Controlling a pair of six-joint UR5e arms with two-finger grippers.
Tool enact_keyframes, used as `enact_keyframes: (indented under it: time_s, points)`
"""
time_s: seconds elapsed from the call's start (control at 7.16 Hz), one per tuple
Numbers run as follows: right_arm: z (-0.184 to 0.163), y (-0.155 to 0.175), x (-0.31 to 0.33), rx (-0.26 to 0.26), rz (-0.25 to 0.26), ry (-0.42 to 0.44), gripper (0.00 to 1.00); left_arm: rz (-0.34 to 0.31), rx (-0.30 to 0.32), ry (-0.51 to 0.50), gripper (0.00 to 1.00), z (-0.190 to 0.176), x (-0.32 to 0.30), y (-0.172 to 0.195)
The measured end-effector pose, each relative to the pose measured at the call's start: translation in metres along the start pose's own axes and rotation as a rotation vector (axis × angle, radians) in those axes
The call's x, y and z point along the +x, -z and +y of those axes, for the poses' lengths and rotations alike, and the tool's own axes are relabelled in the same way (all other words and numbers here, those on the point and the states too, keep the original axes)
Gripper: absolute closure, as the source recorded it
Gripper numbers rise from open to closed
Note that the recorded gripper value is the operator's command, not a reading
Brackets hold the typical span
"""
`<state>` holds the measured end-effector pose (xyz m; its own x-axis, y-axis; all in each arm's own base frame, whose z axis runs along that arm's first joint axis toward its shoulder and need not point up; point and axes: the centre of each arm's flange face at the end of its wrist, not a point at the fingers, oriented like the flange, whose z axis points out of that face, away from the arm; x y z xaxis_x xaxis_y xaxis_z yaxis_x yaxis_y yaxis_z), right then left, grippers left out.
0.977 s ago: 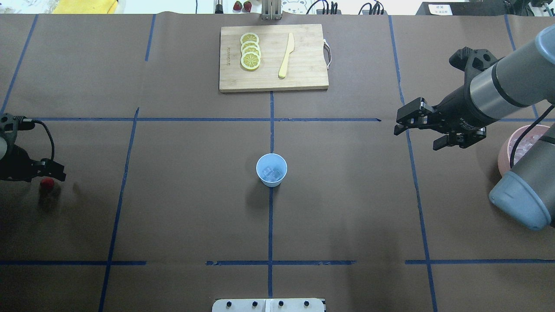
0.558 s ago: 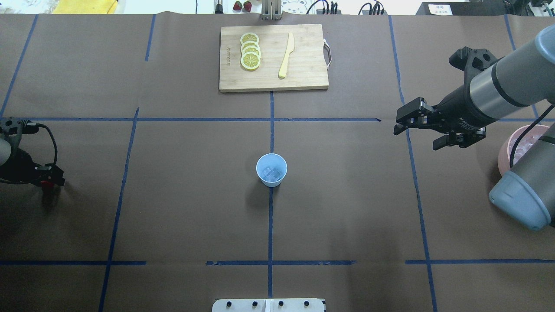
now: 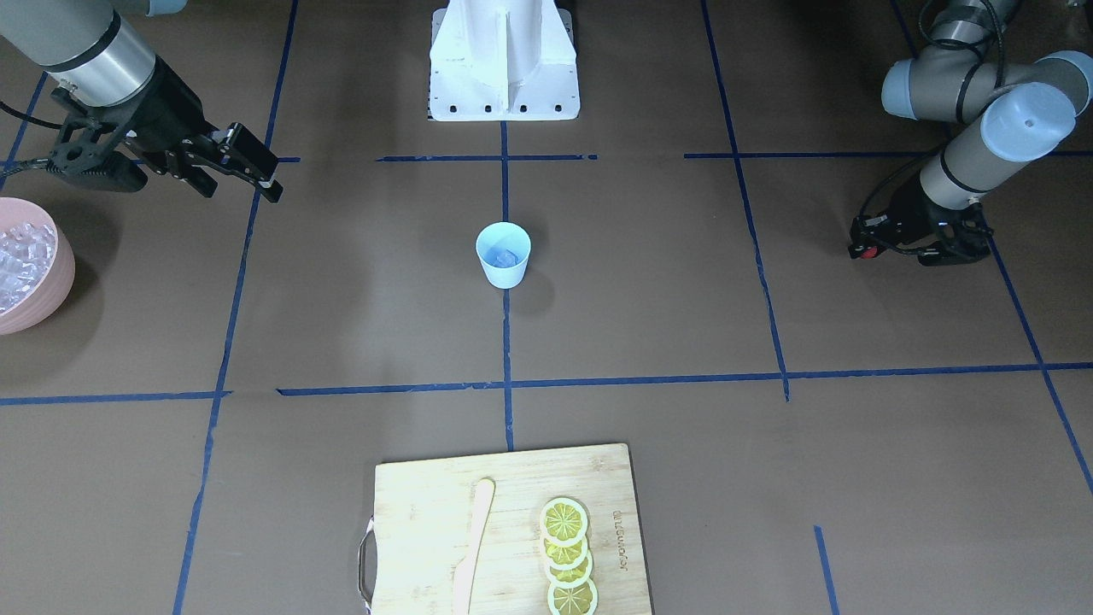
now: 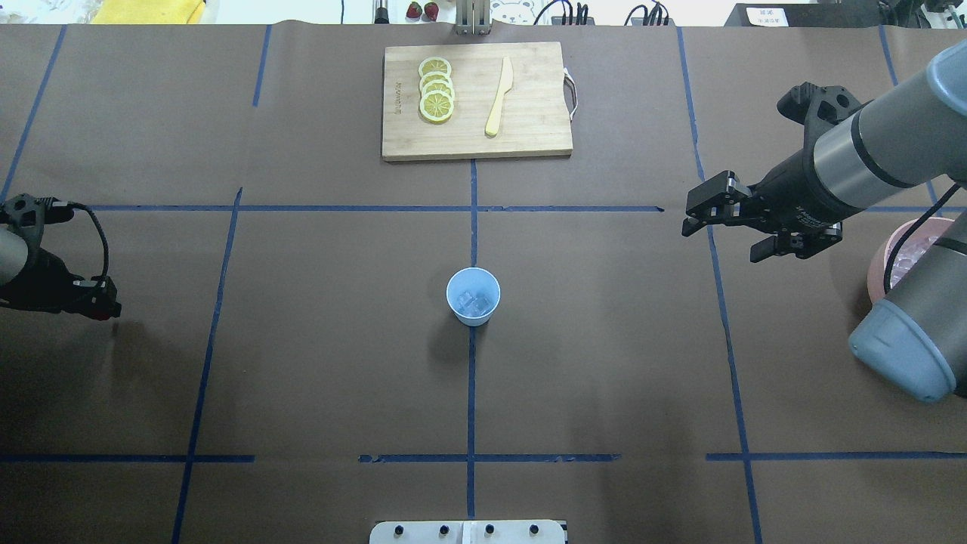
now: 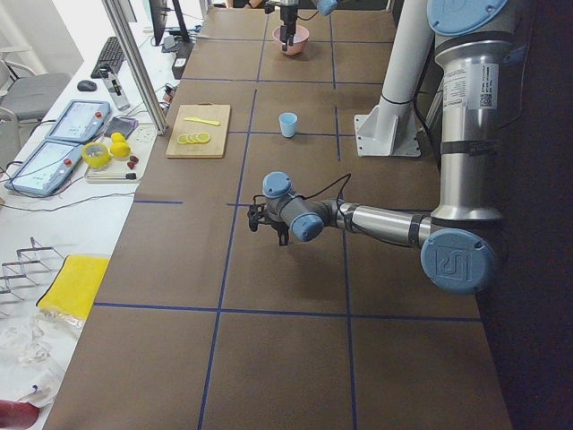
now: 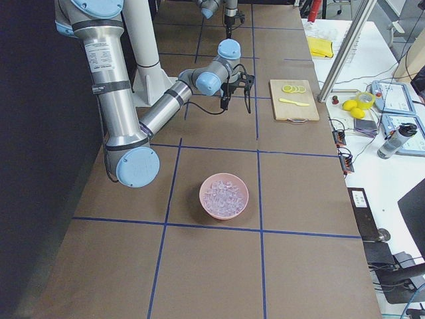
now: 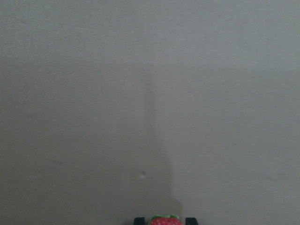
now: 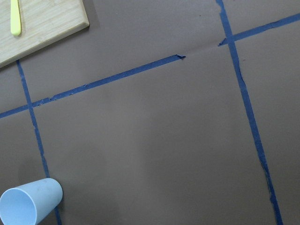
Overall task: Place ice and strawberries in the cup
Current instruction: 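Carry the strawberry with the left gripper over the light-blue cup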
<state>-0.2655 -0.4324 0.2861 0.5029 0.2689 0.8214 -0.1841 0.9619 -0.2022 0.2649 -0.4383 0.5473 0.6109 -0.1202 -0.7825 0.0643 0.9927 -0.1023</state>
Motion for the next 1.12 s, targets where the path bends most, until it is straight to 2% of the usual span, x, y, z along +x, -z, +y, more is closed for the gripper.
enact_keyframes:
  time_s: [0.28,0.42,0.7,0.84,1.12]
  points:
    - [-0.001,0.002,0.002,0.002,-0.001,-0.002,0.00,0.150,0.010,0.106,1.00,-0.019,0.121,0.032]
    - [-0.001,0.004,0.004,0.004,-0.002,-0.004,0.00,0.205,-0.009,0.147,1.00,-0.022,0.196,0.040]
    - [0.000,0.007,0.008,0.007,-0.003,-0.006,0.00,0.259,-0.044,0.225,1.00,-0.011,0.343,0.049]
    - [0.002,0.009,0.010,0.007,-0.002,-0.006,0.00,0.273,-0.028,0.241,1.00,0.006,0.401,0.042]
    - [0.002,0.010,0.012,0.012,-0.001,-0.009,0.00,0.297,-0.002,0.249,0.91,0.031,0.480,0.032]
